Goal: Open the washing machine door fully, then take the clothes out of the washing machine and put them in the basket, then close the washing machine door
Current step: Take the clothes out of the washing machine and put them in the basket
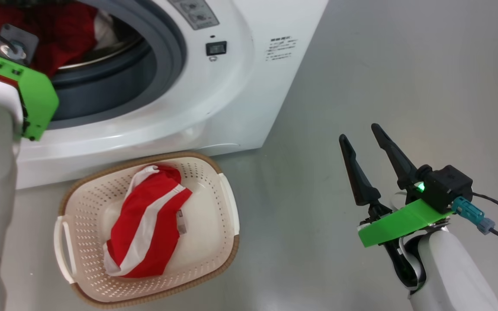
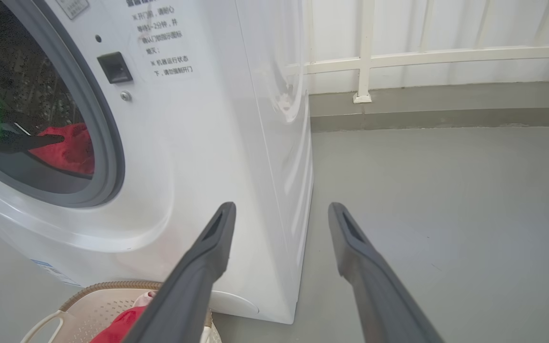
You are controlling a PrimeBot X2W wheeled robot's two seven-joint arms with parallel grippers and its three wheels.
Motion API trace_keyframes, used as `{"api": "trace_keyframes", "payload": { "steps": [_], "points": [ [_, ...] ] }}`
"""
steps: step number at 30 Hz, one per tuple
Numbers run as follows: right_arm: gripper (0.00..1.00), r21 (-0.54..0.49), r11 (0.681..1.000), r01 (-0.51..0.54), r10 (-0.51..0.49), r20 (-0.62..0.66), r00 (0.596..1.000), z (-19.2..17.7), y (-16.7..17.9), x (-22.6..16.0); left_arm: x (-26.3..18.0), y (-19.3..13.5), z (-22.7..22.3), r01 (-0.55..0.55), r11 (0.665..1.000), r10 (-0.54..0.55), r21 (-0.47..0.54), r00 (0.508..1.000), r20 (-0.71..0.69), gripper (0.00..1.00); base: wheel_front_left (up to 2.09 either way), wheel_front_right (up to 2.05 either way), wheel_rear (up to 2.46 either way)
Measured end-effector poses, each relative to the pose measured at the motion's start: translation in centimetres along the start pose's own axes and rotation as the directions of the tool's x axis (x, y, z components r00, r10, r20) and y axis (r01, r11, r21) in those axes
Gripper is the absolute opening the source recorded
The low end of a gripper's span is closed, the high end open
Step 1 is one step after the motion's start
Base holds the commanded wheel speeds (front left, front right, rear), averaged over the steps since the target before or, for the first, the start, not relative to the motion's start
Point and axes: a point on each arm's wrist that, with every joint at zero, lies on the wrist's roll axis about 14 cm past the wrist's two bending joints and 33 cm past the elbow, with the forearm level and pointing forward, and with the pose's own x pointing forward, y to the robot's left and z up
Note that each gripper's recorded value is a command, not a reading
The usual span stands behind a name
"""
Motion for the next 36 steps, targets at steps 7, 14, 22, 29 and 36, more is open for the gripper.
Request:
{"api": "trace_keyframes", "payload": {
  "steps": [7,14,22,29,36],
  "points": [
    [1.00,-0.002,1.000,0.018,-0.018,-0.010,1.000,-0.4,-0.7,0.2,1.6,-0.3,-0.8,-0.003,1.000,0.003,0.009,0.999,-0.046,1.00,0.00,0.00,0.00],
    [1.00,-0.003,1.000,0.025,-0.025,-0.024,0.999,-0.9,-0.9,0.0,2.4,-1.2,-1.4,0.016,1.000,-0.016,0.000,0.997,-0.075,1.00,0.00,0.00,0.00],
    [1.00,-0.005,1.000,0.029,-0.029,-0.022,0.999,-0.8,-1.0,-0.1,2.5,-1.5,-1.8,0.025,1.000,-0.026,-0.018,0.996,-0.086,0.00,0.00,0.00,0.00],
    [1.00,-0.006,1.000,0.027,-0.028,-0.012,1.000,-0.5,-1.0,0.1,2.1,-1.0,-0.9,0.016,0.997,-0.018,-0.077,1.000,-0.020,0.00,0.00,0.00,0.00],
    [1.00,-0.009,1.000,0.021,-0.021,0.014,1.000,0.6,-0.9,0.1,0.5,-0.7,1.9,0.038,0.976,-0.006,-0.216,0.989,0.148,0.00,0.00,0.00,0.00]
  ]
}}
